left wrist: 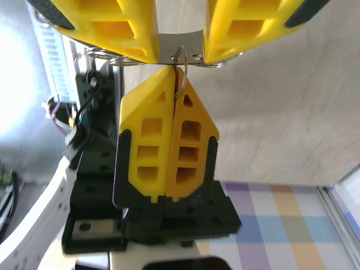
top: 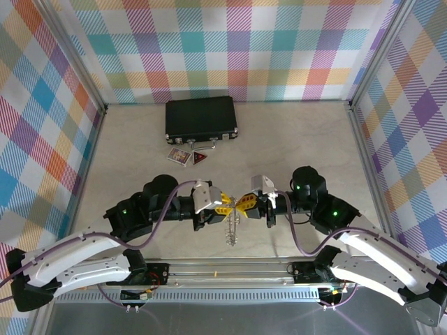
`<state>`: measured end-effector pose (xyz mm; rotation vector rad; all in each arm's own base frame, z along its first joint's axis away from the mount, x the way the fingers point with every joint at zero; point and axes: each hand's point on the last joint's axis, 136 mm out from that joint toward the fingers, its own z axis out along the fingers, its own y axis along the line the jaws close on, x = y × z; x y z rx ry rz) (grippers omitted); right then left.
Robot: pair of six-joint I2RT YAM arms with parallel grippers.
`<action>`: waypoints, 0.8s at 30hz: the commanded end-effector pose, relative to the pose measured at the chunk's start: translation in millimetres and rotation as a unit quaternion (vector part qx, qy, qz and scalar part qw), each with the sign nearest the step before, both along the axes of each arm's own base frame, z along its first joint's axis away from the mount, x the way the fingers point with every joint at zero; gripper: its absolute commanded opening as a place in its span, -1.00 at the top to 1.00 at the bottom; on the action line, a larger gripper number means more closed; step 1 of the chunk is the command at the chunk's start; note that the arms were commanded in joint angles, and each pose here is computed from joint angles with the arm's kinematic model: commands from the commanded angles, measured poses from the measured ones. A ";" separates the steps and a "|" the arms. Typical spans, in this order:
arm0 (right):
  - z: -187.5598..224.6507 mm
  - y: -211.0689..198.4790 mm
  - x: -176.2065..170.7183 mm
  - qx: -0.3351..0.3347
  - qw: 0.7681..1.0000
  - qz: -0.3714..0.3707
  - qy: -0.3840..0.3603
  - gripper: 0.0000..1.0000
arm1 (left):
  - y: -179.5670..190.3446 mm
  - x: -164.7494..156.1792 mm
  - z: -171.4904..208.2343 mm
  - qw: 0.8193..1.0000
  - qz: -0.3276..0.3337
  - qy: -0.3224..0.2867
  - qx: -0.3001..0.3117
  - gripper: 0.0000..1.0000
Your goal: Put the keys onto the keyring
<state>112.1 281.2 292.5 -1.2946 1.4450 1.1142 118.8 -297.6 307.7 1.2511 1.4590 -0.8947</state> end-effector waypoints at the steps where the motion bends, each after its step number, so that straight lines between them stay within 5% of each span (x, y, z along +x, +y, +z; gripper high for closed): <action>1: 28.9 1.6 -5.2 0.056 0.998 0.010 -0.009 1.00 | 6.4 -0.6 37.1 0.995 0.002 -0.002 -0.095 0.42; 24: 50.6 8.5 -17.0 0.111 0.992 0.060 -0.001 1.00 | 0.0 -6.1 44.3 0.993 -0.032 0.017 -0.111 0.41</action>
